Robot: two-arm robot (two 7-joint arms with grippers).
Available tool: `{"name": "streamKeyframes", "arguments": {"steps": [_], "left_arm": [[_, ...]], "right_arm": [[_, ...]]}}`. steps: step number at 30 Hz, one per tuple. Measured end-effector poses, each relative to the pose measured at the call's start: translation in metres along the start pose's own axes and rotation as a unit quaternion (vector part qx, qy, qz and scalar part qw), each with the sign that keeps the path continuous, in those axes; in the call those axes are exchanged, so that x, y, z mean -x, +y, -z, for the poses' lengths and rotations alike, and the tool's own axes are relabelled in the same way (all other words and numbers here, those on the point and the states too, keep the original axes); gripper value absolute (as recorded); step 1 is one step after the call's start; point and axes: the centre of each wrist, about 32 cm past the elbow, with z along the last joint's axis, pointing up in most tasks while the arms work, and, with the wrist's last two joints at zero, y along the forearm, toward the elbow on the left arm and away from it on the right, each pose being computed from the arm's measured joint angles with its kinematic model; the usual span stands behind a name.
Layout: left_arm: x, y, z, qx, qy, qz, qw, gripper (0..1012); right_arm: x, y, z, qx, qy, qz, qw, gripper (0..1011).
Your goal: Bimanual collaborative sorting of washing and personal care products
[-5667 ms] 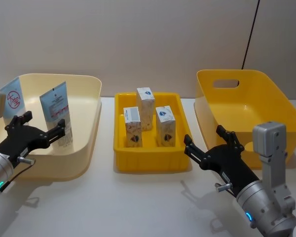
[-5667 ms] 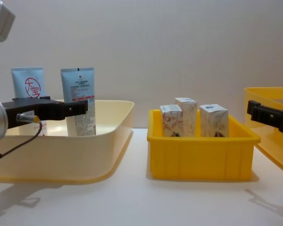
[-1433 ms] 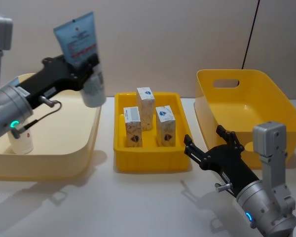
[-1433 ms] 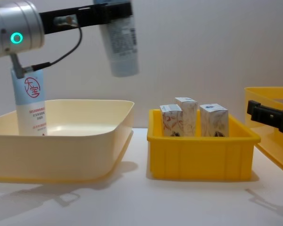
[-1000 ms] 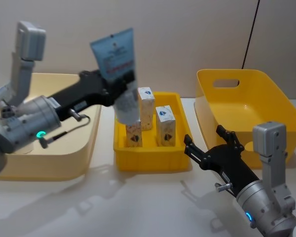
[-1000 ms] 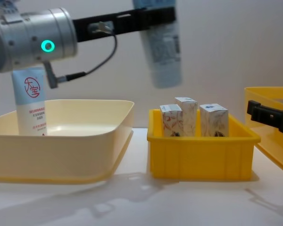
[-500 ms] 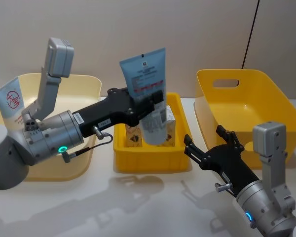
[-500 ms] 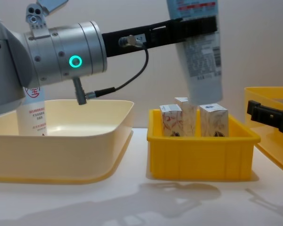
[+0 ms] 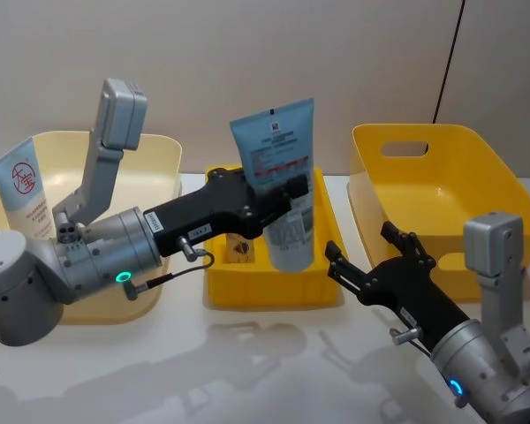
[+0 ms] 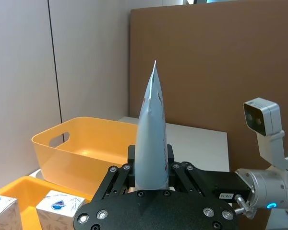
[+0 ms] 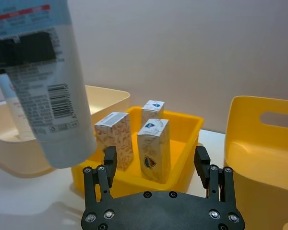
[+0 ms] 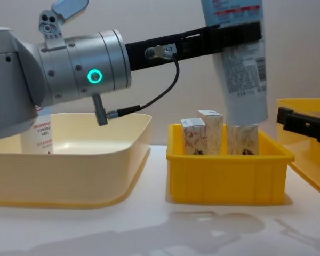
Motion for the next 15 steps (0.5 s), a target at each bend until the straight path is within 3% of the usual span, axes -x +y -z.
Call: {"name": "streamKeyframes", "arguments": {"steps": [9,15], "left_arm": [[0.0010,-0.0012,0.0013,0.000,0.002,0.005,1.0000,300],[0.0015,-0.0017,0.0019,0.000,0.002,0.007,1.0000,300]], "right_arm": [[-0.012,-0.012,-0.013,0.006,0.018,-0.049,0.9986,1001],[-0.027,-0.029,-0.025,0.016,0.030,-0.095,0.9949,1001]]}}
